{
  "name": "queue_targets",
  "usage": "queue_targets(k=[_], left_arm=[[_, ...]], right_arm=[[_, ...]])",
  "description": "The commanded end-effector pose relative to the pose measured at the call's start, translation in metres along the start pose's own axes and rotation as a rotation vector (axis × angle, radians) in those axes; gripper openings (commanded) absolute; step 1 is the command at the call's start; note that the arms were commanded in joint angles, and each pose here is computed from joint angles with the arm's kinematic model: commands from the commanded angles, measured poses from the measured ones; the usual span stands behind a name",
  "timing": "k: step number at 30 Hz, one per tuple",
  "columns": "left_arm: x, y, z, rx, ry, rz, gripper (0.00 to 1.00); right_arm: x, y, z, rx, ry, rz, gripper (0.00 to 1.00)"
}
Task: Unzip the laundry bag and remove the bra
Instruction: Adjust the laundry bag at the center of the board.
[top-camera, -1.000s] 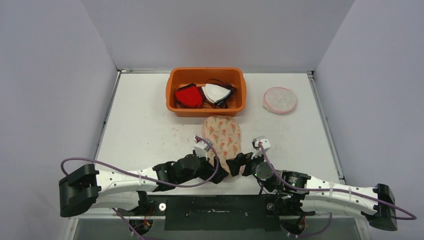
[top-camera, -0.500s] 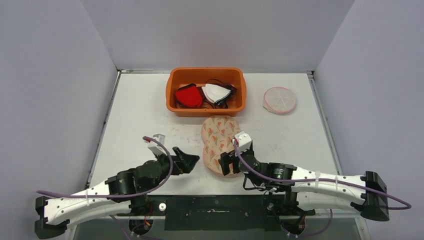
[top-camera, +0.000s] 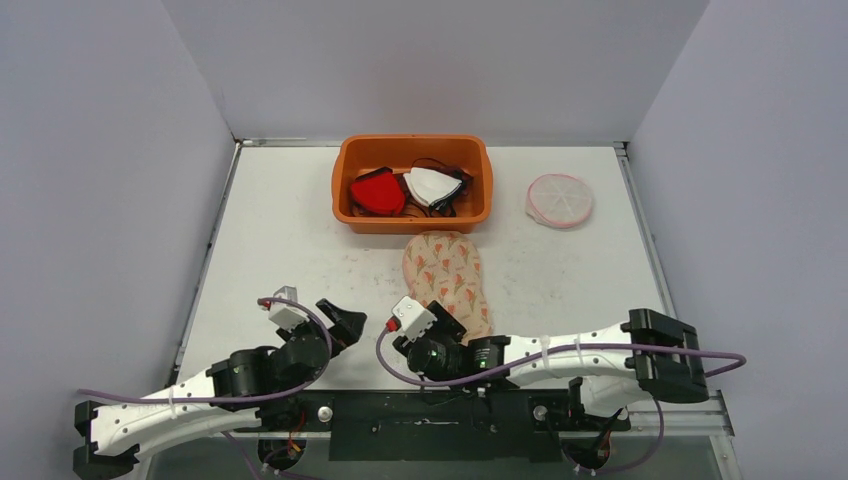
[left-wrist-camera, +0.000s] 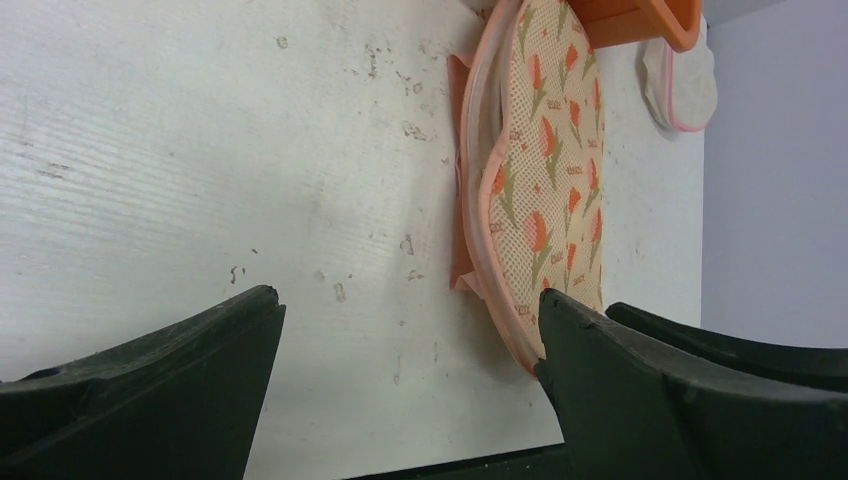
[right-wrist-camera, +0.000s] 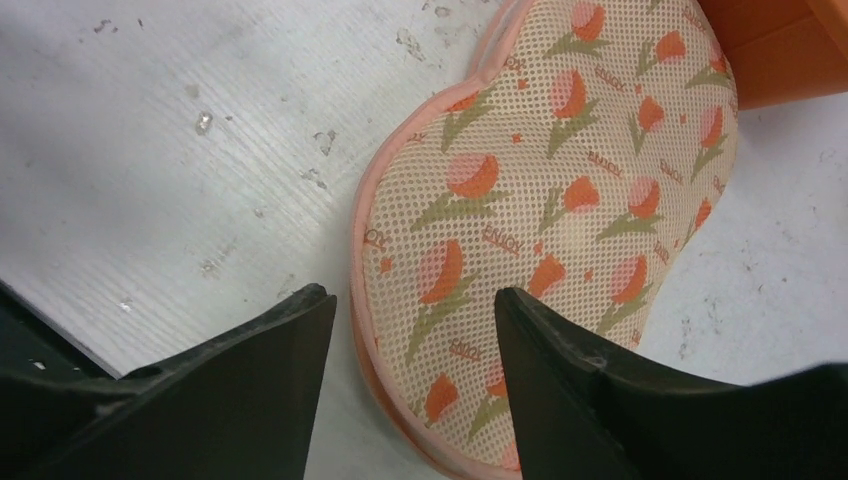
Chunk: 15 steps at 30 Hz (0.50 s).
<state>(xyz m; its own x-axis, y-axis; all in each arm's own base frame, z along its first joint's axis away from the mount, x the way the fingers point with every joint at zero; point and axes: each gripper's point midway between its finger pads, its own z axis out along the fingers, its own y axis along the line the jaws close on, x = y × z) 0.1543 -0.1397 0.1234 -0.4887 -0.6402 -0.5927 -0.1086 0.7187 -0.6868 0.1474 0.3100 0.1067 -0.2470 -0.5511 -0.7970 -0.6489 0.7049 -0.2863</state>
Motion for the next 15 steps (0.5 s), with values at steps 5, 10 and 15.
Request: queue_targets(k=[5, 10, 15], left_arm=[[-0.001, 0.014, 0.003, -0.042, -0.03, -0.058, 1.0], [0.002, 0.017, 0.004, -0.041, -0.028, -0.066, 1.0], [0.004, 0.017, 0.006, -0.041, -0.025, -0.065, 1.0]], right_arm=[[-0.01, 0.009, 0.011, 0.031, 0.0, -0.068, 0.48], [-0.003, 0.016, 0.014, 0.003, 0.024, -0.07, 0.47], [0.007, 0.021, 0.018, -0.003, 0.056, -0.073, 0.46]])
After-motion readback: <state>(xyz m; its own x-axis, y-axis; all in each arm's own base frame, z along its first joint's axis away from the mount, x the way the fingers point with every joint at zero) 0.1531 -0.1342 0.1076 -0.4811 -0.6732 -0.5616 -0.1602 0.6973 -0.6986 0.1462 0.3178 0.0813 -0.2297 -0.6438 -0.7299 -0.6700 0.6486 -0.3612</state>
